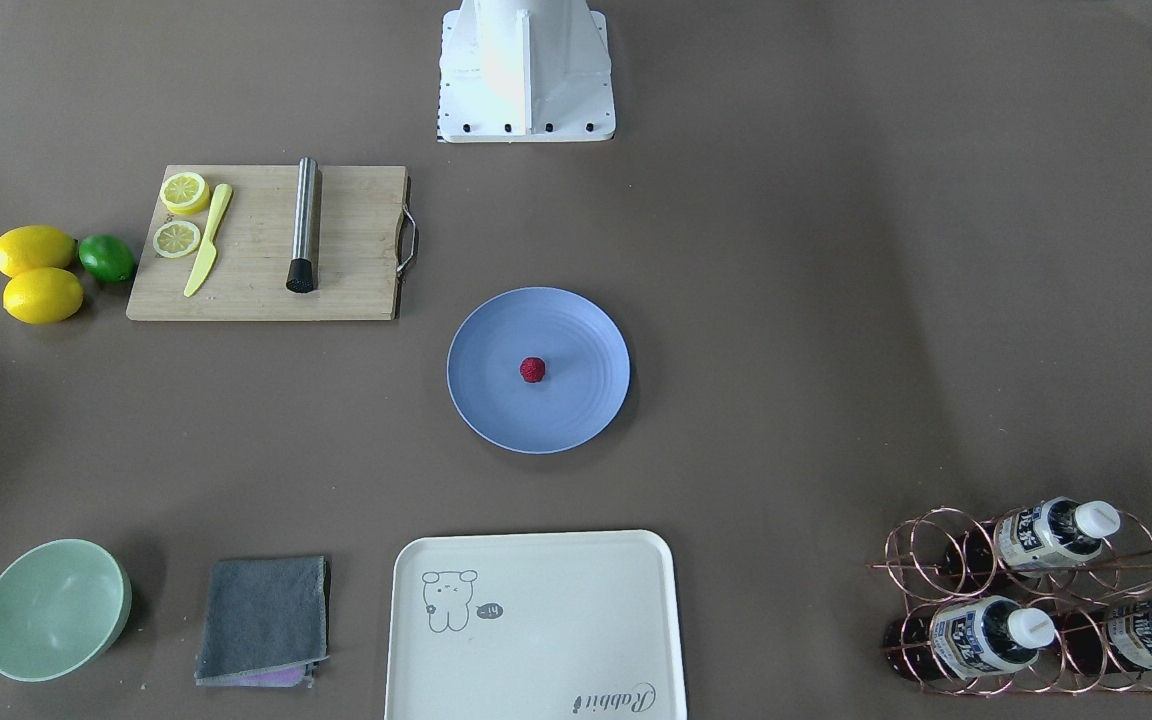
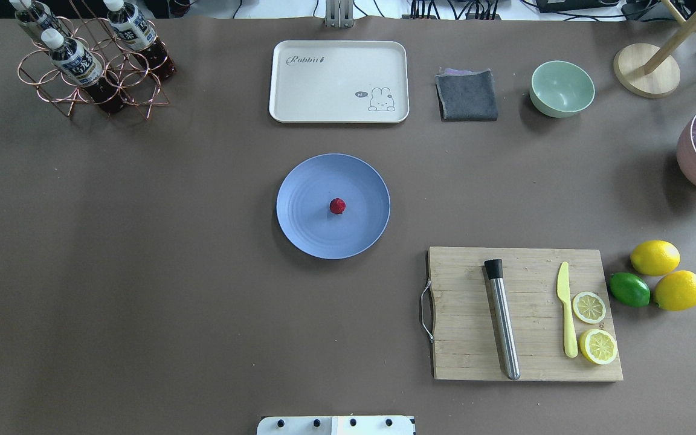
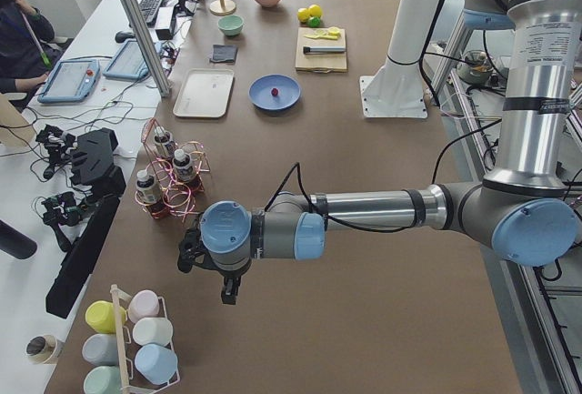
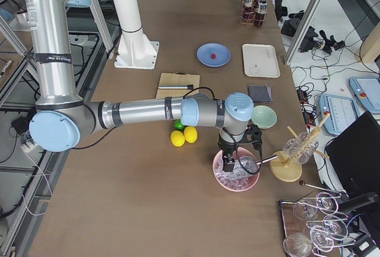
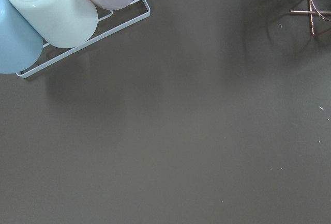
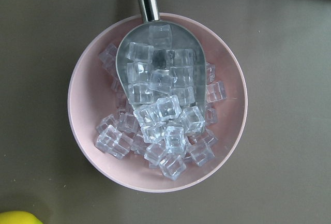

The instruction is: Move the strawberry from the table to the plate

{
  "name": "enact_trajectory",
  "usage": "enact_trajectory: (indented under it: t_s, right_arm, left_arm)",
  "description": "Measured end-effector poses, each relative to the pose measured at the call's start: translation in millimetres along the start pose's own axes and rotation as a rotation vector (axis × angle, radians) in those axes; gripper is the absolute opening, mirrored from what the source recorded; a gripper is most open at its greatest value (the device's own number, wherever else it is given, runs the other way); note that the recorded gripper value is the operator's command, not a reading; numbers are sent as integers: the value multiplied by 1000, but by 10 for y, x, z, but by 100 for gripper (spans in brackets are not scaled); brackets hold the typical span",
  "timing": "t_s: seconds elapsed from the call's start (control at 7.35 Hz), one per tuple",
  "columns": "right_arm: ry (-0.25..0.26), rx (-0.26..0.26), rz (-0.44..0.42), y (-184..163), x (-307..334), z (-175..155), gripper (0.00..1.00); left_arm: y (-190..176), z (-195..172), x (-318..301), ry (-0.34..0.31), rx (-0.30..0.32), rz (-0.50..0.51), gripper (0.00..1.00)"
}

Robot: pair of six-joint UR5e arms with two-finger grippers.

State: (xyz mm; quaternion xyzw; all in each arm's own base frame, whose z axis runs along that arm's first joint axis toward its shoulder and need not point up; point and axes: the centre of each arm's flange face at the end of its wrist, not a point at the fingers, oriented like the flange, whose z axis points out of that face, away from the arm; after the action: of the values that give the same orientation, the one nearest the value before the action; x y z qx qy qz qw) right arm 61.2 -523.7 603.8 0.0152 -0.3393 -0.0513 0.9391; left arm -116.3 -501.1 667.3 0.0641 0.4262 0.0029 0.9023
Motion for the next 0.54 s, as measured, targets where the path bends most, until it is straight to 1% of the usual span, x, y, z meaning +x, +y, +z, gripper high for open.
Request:
enact_trajectory:
  t_s: [0.54]
  right_arm:
    - [-1, 1, -6, -4, -15, 1, 100]
  left_arm:
    - [38, 24, -16, 1, -4, -2, 98]
